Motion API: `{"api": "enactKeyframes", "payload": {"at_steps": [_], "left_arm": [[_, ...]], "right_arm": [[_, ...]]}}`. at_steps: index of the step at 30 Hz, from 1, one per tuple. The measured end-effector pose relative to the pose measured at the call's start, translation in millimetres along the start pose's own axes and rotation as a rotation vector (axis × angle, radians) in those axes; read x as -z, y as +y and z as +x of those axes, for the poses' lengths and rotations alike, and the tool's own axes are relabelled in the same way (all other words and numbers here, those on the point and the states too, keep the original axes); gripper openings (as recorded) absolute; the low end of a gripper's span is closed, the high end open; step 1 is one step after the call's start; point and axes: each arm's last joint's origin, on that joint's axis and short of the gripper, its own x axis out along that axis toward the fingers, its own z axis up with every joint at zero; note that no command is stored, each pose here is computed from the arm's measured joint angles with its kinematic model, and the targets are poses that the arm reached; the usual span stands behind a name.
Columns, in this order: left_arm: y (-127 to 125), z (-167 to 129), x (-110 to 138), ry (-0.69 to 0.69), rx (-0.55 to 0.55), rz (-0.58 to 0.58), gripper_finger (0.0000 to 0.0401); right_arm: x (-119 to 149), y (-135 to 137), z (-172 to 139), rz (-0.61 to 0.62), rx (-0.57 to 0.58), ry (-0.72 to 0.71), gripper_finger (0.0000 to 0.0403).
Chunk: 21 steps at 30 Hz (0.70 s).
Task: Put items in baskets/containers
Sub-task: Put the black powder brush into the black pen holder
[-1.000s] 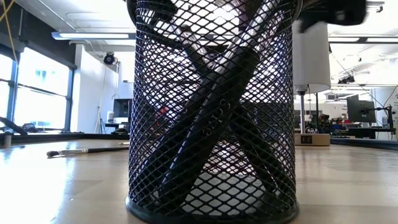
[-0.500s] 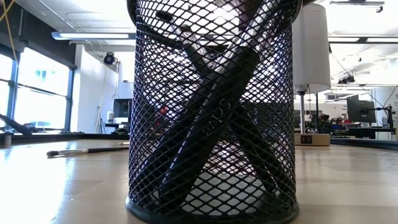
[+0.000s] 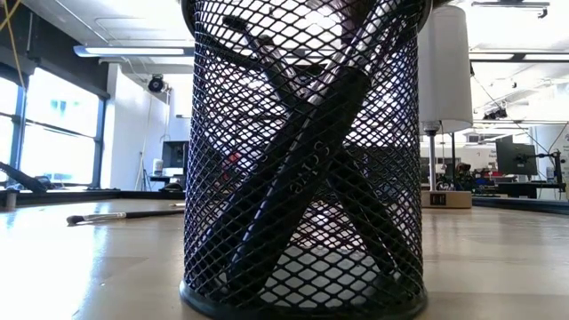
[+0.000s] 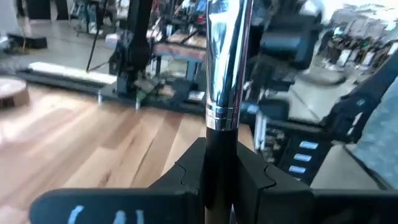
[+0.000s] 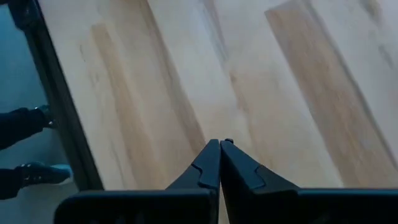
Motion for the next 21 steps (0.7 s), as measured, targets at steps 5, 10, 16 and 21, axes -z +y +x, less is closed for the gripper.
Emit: {"api": "enactKeyframes", "payload": {"at_steps": [5, 10, 16, 21], "left_arm": [[-2.8, 7.9, 12.6, 0.019, 0.003, -0.048, 0.0053], [-1.2, 10.8, 31.8, 0.062, -0.005, -0.025, 0.0084], [0.5, 12.2, 37.6, 0.1, 0.009, 0.0, 0.0089], [3.1, 12.8, 21.0, 0.057, -0.005, 0.001, 0.0091]], "right_arm": [[7.5, 2.8, -3.1, 0.002, -0.022, 0.007, 0.0001], [11.3, 4.3, -4.6, -0.007, -0.035, 0.016, 0.0001], [11.4, 4.4, -4.6, -0.012, -0.037, 0.023, 0.0001], [11.4, 4.4, -4.6, -0.026, -0.037, 0.023, 0.0002]]}}
